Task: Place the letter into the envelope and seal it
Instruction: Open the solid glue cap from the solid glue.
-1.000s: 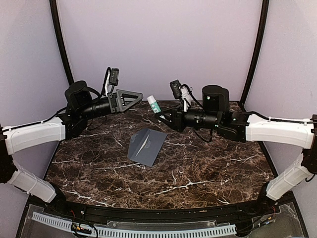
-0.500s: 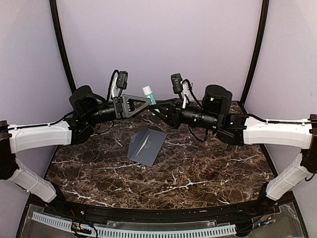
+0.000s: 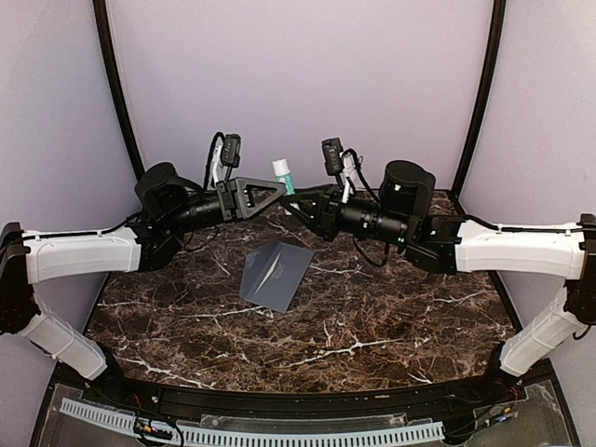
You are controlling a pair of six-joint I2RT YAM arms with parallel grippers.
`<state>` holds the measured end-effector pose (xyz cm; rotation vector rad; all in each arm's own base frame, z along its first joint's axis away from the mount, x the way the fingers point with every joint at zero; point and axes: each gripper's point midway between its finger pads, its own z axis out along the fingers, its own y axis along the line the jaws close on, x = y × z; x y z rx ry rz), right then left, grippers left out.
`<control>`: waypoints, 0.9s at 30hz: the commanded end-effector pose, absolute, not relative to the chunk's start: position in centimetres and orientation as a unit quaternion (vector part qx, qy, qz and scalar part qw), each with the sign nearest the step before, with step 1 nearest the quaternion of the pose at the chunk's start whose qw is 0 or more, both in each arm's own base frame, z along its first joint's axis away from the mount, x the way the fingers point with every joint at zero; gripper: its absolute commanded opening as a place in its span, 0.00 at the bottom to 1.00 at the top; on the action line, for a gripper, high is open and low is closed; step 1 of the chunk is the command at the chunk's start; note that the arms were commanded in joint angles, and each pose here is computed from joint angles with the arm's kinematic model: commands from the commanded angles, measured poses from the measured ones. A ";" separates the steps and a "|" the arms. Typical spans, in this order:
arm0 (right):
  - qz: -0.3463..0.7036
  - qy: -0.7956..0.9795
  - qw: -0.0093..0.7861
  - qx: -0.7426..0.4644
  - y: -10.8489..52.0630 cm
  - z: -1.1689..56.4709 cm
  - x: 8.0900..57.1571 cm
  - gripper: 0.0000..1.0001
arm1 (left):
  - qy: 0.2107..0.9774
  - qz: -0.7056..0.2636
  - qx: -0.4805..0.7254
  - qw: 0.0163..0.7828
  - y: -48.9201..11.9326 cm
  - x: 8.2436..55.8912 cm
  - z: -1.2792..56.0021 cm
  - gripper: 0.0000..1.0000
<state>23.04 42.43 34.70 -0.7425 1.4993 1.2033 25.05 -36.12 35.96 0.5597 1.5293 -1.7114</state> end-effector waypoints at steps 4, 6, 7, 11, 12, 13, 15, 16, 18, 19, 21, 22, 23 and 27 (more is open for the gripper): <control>0.521 0.602 0.508 -0.329 43.7 35.1 21.5 0.13 | 0.607 -0.665 0.216 0.378 -36.5 24.9 35.2 0.43; 0.521 0.601 0.509 -0.329 43.7 35.2 21.5 0.13 | 0.610 -0.662 0.214 0.381 -36.4 25.1 35.0 0.44; 0.520 0.602 0.508 -0.330 43.7 35.1 21.5 0.12 | 0.610 -0.660 0.213 0.382 -36.4 25.1 35.0 0.44; 0.519 0.601 0.514 -0.325 43.5 35.3 21.7 0.12 | 0.613 -0.658 0.212 0.382 -36.5 25.3 34.6 0.41; 0.518 0.602 0.515 -0.324 43.5 35.3 21.7 0.12 | 0.614 -0.658 0.212 0.381 -36.5 25.2 34.6 0.39; 0.519 0.601 0.515 -0.323 43.5 35.3 21.7 0.12 | 0.614 -0.659 0.211 0.381 -36.5 25.3 34.6 0.38; 0.518 0.603 0.515 -0.321 43.5 35.2 21.8 0.12 | 0.614 -0.658 0.211 0.382 -36.4 25.3 34.5 0.33; 0.518 0.604 0.515 -0.320 43.6 35.1 21.9 0.12 | 0.614 -0.657 0.210 0.383 -36.4 25.3 34.5 0.28; 0.515 0.608 0.514 -0.316 43.6 34.8 22.0 0.14 | 0.615 -0.655 0.208 0.388 -36.3 25.4 34.5 0.22; 0.514 0.611 0.515 -0.313 43.5 34.6 22.2 0.17 | 0.617 -0.653 0.206 0.388 -36.3 25.5 34.3 0.17; 0.509 0.616 0.518 -0.306 43.3 34.2 22.4 0.22 | 0.624 -0.646 0.204 0.390 -36.4 25.8 34.3 0.12; 0.507 0.617 0.521 -0.301 43.1 34.1 22.5 0.27 | 0.627 -0.640 0.205 0.394 -36.4 26.0 34.2 0.10; 0.506 0.619 0.523 -0.296 42.9 33.8 22.6 0.32 | 0.638 -0.633 0.201 0.390 -36.5 26.3 33.9 0.07; 0.507 0.622 0.524 -0.284 42.4 33.4 22.8 0.59 | 0.667 -0.592 0.188 0.410 -36.0 27.6 33.4 0.00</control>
